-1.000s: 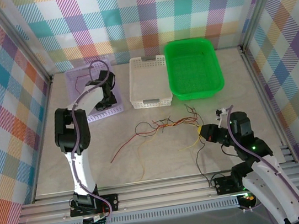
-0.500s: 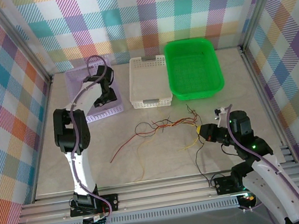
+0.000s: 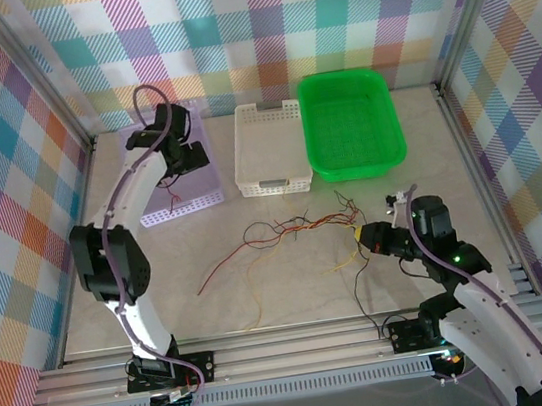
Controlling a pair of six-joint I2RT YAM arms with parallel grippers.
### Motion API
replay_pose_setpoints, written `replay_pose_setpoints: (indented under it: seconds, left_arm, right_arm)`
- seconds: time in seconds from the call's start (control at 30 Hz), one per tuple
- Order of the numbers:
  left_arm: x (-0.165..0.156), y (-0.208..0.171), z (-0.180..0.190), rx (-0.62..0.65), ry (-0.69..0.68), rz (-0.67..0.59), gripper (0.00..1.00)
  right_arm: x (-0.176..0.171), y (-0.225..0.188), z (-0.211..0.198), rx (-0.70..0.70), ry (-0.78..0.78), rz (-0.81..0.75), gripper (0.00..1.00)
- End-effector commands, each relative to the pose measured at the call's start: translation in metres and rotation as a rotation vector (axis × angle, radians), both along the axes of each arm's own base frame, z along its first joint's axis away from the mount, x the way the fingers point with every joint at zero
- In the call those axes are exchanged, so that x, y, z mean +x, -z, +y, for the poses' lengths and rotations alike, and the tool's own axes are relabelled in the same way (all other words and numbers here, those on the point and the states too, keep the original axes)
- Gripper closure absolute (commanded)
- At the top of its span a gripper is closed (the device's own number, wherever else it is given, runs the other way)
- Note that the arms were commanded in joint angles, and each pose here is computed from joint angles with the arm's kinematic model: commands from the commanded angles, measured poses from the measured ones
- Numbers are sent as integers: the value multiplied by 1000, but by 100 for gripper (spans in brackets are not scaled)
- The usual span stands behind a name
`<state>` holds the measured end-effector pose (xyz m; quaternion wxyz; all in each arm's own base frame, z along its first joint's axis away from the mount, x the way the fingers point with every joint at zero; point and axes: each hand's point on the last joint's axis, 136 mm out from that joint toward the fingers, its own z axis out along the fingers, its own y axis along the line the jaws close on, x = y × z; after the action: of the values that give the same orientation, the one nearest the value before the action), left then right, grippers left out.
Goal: Untangle the cables
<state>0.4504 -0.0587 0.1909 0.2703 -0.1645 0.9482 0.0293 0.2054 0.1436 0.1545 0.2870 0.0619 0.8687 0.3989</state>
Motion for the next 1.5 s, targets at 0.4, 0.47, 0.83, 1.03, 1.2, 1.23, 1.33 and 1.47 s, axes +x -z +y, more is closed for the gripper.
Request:
replay_pose_setpoints:
  seconds: [0.4, 0.47, 0.83, 1.03, 1.2, 1.23, 1.33, 1.47]
  left_arm:
    - [-163, -95, -99, -285, 213, -195, 1]
    - [-182, -87, -119, -333, 250, -190, 1]
    - [-236, -14, -203, -425, 473, -147, 3]
    - [-227, 7, -224, -390, 576, -173, 3]
    - [-215, 17, -253, -355, 701, -192, 7]
    - [-214, 18, -257, -354, 722, -192, 9]
    - [-212, 21, -266, -357, 753, -192, 16]
    - [-207, 29, -270, -371, 753, -191, 28]
  right_arm:
    - [-5, -36, 21, 61, -152, -81, 100]
    - [-7, -39, 24, 76, -168, -82, 100]
    - [-8, -56, 40, 173, -266, -102, 100]
    - [-16, -56, 47, 219, -313, -68, 100]
    - [-19, -57, 51, 253, -344, -56, 100]
    - [-21, -60, 53, 270, -362, -48, 100]
    - [-27, -67, 58, 305, -415, -24, 100]
    - [-30, -66, 57, 308, -412, -38, 100]
